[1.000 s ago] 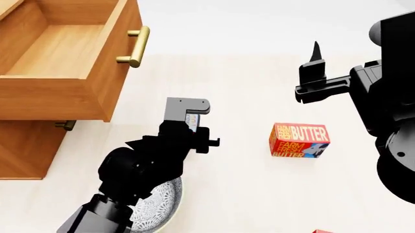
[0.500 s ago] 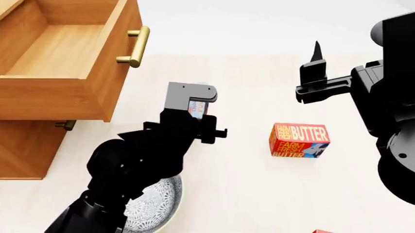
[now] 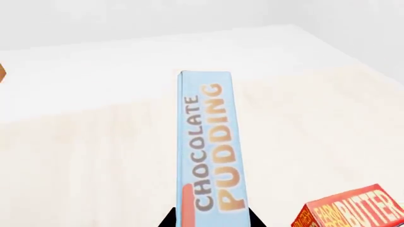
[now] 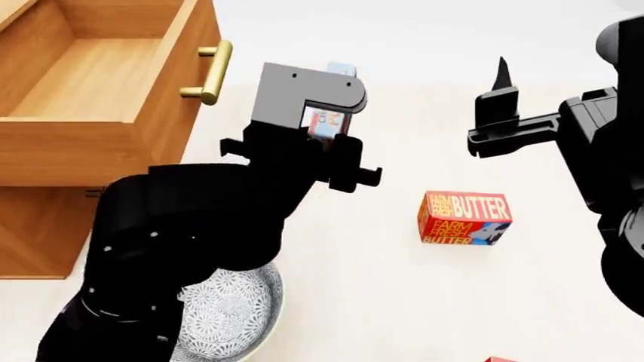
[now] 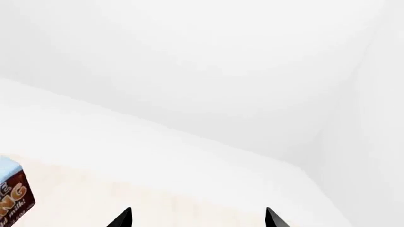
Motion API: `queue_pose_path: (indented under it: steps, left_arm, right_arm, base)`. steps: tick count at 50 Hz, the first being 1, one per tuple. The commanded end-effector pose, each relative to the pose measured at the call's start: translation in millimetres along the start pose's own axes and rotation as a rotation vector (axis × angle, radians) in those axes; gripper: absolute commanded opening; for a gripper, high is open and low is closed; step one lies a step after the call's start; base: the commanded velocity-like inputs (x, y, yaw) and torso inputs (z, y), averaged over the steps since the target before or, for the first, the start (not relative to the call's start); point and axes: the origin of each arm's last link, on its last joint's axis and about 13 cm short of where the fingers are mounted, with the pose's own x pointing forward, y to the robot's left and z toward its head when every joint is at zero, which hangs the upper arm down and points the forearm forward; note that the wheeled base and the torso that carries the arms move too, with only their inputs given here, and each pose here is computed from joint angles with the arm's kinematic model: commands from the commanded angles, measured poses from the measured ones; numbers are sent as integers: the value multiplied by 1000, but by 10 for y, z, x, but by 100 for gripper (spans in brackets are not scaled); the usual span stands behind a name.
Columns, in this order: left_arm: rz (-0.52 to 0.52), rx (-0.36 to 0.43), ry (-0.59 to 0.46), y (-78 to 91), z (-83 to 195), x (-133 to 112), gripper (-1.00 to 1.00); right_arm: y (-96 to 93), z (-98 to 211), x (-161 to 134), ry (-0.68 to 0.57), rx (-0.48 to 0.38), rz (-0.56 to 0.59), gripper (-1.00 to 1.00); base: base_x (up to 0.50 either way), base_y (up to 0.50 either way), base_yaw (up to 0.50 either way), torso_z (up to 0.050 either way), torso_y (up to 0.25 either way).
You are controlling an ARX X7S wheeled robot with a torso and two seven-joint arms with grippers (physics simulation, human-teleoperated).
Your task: Put the chocolate pudding in the top drawer of the cabinet and close it.
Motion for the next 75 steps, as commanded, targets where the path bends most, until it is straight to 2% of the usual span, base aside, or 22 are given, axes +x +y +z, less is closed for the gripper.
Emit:
queue_pose_path:
  steps: [1, 17, 29, 37, 44, 51, 75]
  left_arm:
    - [21, 43, -118, 44, 442, -227, -100]
    - [142, 34, -289, 260, 1258, -504, -100]
    - [242, 24, -368, 443, 1705, -646, -100]
    - [340, -1, -396, 668, 1913, -686, -100]
    - [404, -12, -389, 843, 1937, -666, -100]
    - [437, -7, -367, 943, 1878, -630, -100]
    - [525, -12, -262, 1281, 1479, -397, -100]
  right_arm:
    - [-35, 43, -40, -11, 7, -8, 100]
    - [-94, 83, -114, -27, 11, -24, 100]
    - [-103, 72, -123, -28, 14, -28, 100]
    - [-99, 62, -127, -26, 15, -27, 100]
    - [-96, 63, -134, -27, 15, -28, 100]
    - [-90, 64, -131, -26, 14, -27, 100]
    - [-52, 52, -101, -21, 11, -19, 100]
  base:
    - [0, 0, 0, 0, 0]
    - [0, 0, 0, 0, 0]
    - [0, 0, 0, 0, 0]
    - [0, 0, 0, 0, 0]
    - [0, 0, 0, 0, 0]
    - [0, 0, 0, -7, 150]
    - [0, 0, 0, -16, 250]
